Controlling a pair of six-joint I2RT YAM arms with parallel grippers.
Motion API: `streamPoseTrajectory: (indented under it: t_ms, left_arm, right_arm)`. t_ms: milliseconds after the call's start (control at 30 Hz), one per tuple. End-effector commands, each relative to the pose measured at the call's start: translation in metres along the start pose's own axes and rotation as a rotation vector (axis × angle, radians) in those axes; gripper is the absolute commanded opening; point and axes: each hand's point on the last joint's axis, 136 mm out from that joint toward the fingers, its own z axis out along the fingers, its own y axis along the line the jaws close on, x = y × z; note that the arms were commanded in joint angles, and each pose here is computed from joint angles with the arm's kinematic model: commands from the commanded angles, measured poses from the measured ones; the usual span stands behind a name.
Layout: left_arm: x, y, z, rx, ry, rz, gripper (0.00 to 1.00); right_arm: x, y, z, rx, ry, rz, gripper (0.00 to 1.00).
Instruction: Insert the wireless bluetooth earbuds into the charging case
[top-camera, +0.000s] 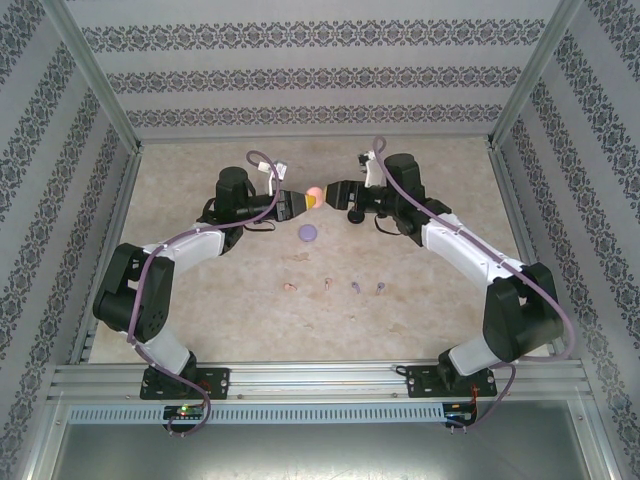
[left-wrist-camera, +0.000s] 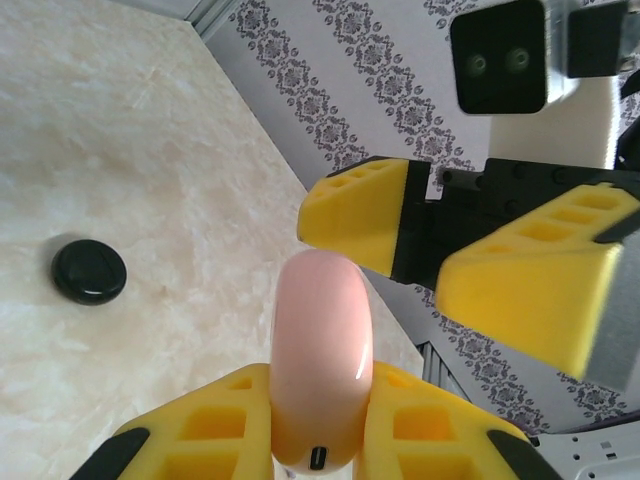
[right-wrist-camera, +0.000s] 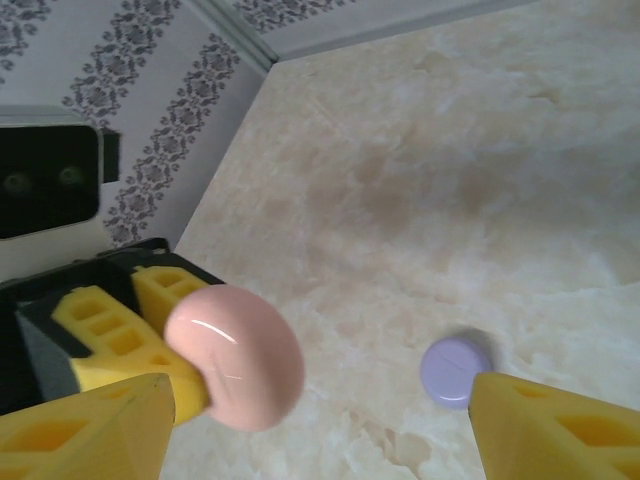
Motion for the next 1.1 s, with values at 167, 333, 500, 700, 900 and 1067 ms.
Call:
streamPoseTrajectory:
  t_ms: [167, 333, 500, 700, 900, 1067]
  left_arm:
    - [-0.010, -0.016, -0.004, 0.027, 0.002, 0.058, 0.00]
    - [-0.014, -0.022, -0.005, 0.037, -0.007, 0.067, 0.00]
    - [-0.019, -0.032, -0.008, 0.061, -0.017, 0.082, 0.00]
    - [-0.023, -0.038, -0.010, 0.065, -0.027, 0.094, 0.00]
    - [-0.021, -0.035, -0.007, 0.073, -0.014, 0.092, 0.00]
    - [-0.019, -0.039, -0.003, 0.127, 0.017, 0.084, 0.00]
  right_arm:
    - [-0.001, 0.019, 0.018, -0.077, 0.008, -0.060, 0.74]
    - [0.003, -0.005, 0.024, -0.021, 0.007, -0.018, 0.70]
    - [0.010, -0.045, 0.025, 0.057, 0.000, 0.057, 0.65]
    - [0.015, -0.064, 0.015, 0.075, -0.010, 0.114, 0.63]
    - [0.014, -0.027, -0.009, -0.052, -0.014, 0.052, 0.64]
    - [0.012, -0.006, -0.016, -0.144, -0.001, -0.024, 0.64]
